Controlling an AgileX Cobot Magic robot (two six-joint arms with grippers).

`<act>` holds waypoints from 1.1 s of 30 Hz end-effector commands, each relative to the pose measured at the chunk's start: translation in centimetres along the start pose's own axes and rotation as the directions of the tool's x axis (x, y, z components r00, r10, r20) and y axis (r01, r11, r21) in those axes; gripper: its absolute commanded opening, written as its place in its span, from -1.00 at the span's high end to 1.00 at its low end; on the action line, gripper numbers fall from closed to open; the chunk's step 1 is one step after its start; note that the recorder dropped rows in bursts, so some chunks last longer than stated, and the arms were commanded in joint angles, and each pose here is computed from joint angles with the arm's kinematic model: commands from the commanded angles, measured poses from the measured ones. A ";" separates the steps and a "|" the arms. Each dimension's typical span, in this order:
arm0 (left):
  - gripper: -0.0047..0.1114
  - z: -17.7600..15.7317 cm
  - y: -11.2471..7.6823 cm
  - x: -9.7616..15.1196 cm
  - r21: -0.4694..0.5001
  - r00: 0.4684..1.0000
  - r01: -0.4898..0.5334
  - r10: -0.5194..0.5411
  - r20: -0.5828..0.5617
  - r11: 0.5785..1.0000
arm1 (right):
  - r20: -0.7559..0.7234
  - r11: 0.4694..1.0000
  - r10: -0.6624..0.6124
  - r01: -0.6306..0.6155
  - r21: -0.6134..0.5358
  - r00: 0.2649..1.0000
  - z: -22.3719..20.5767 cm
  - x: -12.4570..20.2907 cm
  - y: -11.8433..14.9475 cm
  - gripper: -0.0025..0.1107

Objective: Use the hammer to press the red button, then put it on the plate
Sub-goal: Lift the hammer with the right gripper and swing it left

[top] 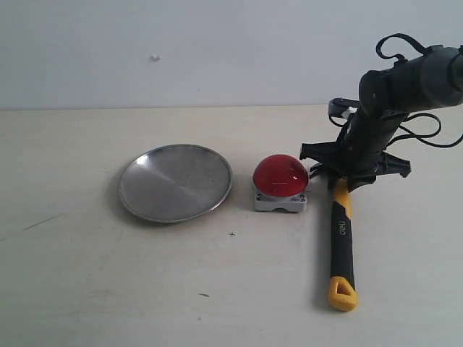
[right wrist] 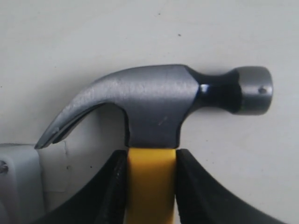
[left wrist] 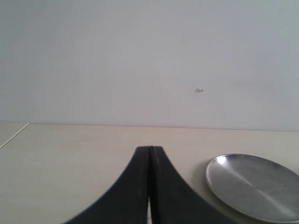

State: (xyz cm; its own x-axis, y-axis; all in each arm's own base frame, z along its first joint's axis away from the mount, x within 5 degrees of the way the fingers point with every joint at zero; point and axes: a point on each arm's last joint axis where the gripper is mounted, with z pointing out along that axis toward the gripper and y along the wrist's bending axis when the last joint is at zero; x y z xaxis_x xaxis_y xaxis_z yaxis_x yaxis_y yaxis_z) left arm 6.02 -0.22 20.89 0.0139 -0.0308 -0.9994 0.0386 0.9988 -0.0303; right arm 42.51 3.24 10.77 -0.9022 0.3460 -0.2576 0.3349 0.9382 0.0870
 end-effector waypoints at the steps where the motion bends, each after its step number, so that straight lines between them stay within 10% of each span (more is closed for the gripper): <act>1: 0.92 0.0 0.0 0.0 0.005 1.000 0.000 0.000 0.008 1.000 | -0.014 0.998 -0.054 0.054 0.030 0.998 0.0 0.1 -0.3 0.96; 33: 0.92 0.0 0.0 0.0 0.005 1.000 0.000 0.000 0.008 1.000 | 0.034 0.943 -0.175 0.177 -0.281 0.984 -11.6 1.1 -4.4 0.96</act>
State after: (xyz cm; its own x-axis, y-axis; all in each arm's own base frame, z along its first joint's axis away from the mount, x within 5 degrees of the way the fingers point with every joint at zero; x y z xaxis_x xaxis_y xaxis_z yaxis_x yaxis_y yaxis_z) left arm 6.02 -0.22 20.89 0.0139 -0.0308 -0.9994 0.0386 0.9988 -0.0303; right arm 37.62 0.27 19.16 -0.9596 0.1591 -0.2322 0.0992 0.9632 0.2499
